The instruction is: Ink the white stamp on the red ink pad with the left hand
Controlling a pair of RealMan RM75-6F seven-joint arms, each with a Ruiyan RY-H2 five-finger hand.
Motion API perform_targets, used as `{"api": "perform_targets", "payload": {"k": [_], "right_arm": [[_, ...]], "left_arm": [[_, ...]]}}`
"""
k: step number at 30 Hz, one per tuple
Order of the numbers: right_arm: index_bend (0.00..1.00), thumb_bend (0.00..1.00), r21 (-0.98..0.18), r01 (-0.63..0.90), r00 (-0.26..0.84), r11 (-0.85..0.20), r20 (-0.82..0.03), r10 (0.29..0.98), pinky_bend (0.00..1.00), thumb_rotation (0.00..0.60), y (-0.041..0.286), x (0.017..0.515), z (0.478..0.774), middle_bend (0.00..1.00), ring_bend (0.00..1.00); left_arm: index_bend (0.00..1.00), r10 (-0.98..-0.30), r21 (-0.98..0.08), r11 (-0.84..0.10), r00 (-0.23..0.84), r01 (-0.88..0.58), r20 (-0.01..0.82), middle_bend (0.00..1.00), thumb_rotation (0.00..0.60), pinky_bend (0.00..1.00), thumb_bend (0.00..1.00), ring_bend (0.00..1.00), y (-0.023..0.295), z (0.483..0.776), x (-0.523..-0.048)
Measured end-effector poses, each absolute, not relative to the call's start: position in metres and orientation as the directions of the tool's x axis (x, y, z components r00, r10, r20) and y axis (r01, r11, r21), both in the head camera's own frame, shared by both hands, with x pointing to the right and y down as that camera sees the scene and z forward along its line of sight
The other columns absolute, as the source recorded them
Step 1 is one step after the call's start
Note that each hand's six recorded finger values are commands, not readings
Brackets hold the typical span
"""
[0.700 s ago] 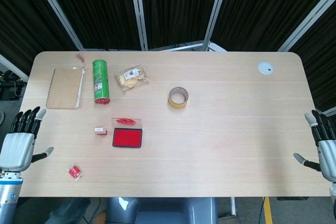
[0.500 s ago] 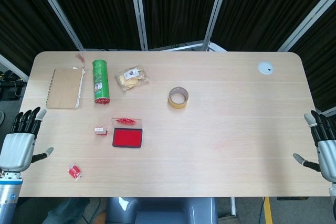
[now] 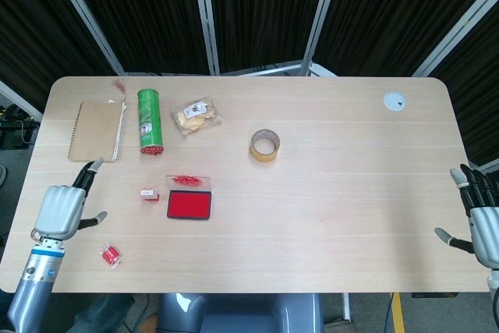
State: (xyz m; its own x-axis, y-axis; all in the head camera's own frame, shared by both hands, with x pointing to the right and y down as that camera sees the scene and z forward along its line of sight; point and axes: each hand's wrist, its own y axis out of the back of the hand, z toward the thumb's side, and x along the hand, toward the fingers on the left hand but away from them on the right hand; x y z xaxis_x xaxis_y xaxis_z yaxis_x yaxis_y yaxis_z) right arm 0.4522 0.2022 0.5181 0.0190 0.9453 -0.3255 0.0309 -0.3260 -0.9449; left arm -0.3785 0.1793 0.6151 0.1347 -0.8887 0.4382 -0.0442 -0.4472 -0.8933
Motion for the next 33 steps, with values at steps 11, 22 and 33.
{"api": "perform_targets", "payload": {"k": [11,22,33], "right_arm": [[0.00,0.00,-0.940,0.033,0.006,-0.341,-0.341,0.940,0.00,0.600,0.202,0.457,0.522,0.00,0.00],[0.00,0.00,-0.934,0.024,0.001,-0.356,-0.356,0.934,0.00,0.600,0.202,0.457,0.527,0.00,0.00],[0.00,0.00,-0.931,0.025,-0.007,-0.365,-0.366,0.931,0.00,0.600,0.201,0.459,0.530,0.00,0.00]], "left_arm": [[0.37,-0.825,-0.821,-0.565,0.071,-0.087,0.560,0.39,0.600,0.97,0.08,0.93,0.166,0.683,-0.360],[0.40,-0.816,-0.812,-0.578,0.057,-0.078,0.575,0.42,0.600,0.97,0.16,0.93,0.160,0.712,-0.349],[0.42,-0.806,-0.806,-0.590,0.085,-0.052,0.585,0.41,0.600,0.97,0.24,0.92,0.161,0.729,-0.344]]}}
